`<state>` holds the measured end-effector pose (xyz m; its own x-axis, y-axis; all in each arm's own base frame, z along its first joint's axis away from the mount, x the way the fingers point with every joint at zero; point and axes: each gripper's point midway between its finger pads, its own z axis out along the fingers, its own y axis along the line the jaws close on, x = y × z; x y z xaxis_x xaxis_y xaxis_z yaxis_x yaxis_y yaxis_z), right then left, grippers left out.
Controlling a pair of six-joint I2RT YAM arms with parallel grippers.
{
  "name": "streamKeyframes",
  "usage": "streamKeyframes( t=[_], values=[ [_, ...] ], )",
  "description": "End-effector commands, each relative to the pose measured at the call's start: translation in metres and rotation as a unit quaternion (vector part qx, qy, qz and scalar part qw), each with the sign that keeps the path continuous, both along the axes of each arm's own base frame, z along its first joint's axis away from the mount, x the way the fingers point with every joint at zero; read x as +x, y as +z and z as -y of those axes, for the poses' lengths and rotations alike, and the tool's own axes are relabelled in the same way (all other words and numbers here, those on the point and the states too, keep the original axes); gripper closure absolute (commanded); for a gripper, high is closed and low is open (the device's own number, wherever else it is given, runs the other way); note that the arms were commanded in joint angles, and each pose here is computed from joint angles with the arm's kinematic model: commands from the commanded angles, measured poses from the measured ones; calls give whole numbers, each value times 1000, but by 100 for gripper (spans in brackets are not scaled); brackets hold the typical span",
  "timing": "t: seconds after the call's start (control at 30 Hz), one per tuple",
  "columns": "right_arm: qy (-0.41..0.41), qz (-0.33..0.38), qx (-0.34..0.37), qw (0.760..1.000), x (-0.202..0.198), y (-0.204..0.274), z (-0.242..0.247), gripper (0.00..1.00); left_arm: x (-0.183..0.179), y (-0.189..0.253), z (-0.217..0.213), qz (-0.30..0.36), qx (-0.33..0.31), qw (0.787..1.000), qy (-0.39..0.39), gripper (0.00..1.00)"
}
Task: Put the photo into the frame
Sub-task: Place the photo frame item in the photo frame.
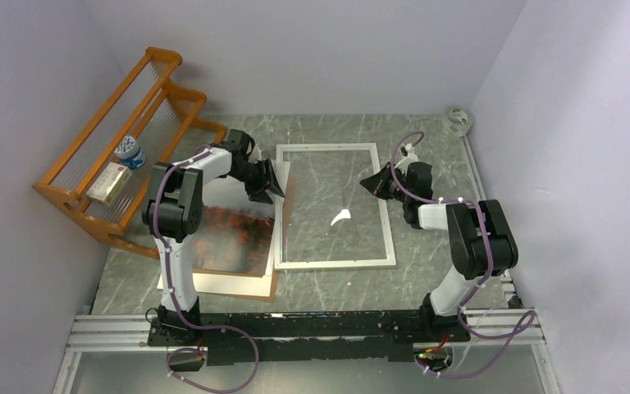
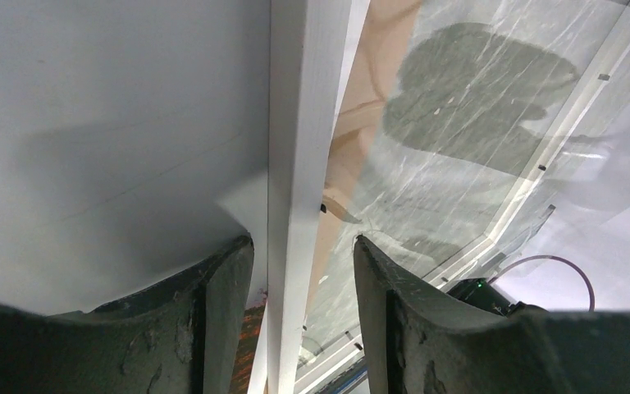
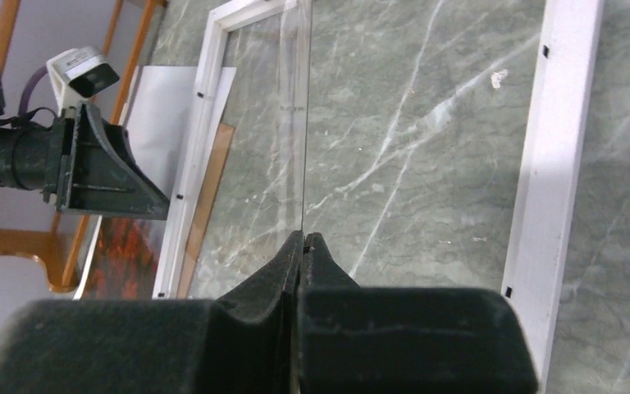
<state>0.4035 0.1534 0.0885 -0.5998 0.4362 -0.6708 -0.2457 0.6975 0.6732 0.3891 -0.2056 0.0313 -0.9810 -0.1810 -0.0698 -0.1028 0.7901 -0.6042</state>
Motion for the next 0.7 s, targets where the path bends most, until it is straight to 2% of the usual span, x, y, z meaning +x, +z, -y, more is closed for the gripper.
streamKeyframes(
  t=[0.0,0.27,0.5,0.67],
  values=[
    [-37,10,-11,999,17,10,8,100,-1,-23,-11,0,41,999,6,44],
    [-30,-8,-9,999,14,1,0,100,-2,-24,-10,-2,38,999,7,44],
    [10,-6,-6,1000,14,2,-15,100,-2,-24,-10,-2,36,999,4,45],
    [19,-8,-6,1000,17,2,-19,94,-3,-25,-11,-2,40,999,4,44]
  ],
)
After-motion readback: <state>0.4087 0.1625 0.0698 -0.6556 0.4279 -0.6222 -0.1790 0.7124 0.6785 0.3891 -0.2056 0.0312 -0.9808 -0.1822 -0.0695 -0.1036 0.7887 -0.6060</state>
